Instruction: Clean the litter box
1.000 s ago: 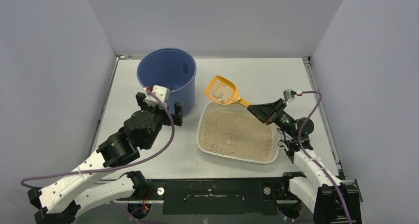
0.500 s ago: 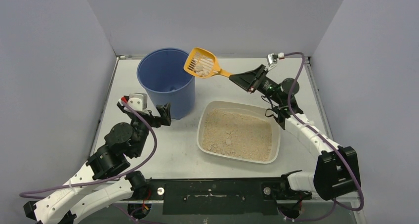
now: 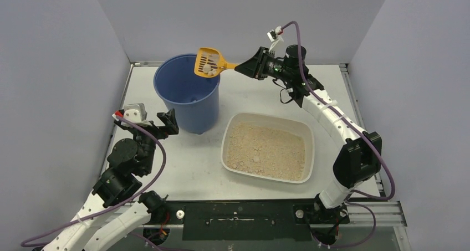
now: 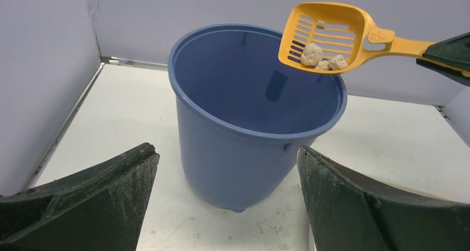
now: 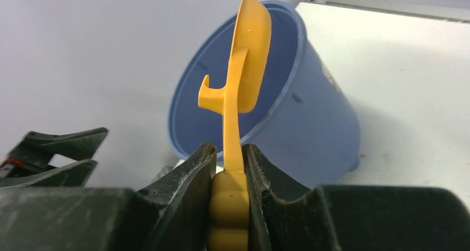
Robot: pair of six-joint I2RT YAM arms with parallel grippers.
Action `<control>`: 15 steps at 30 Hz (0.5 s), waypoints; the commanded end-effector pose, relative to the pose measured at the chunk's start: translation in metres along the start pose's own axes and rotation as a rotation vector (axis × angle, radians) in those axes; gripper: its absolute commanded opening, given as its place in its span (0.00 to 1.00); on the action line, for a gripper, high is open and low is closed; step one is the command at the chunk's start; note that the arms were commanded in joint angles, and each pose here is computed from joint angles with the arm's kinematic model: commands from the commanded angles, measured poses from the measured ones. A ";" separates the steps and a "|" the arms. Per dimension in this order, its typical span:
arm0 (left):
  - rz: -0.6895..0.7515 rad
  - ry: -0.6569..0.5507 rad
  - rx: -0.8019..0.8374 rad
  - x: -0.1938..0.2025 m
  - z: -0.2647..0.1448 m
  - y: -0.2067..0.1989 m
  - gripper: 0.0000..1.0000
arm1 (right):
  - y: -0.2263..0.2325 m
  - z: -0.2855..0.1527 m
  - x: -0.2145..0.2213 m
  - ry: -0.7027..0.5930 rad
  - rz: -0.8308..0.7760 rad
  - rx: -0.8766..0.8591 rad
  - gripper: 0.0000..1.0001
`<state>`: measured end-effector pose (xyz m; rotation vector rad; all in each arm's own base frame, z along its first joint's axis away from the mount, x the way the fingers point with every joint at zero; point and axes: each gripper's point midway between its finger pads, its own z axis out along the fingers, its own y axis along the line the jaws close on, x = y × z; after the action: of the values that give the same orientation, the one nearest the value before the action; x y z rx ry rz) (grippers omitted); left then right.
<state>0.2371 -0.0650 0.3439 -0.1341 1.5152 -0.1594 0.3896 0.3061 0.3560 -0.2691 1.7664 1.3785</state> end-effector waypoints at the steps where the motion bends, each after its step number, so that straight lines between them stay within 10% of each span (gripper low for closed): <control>1: -0.085 -0.058 0.006 -0.016 0.003 0.001 0.95 | -0.001 0.008 -0.009 0.070 -0.265 0.081 0.00; 15: -0.103 -0.062 -0.006 -0.017 0.005 0.006 0.95 | 0.034 0.031 -0.002 0.136 -1.013 0.266 0.00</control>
<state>0.2424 -0.0550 0.3451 -0.1993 1.4986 -0.1878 0.3870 0.3514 0.3448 -0.8295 1.7201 0.7322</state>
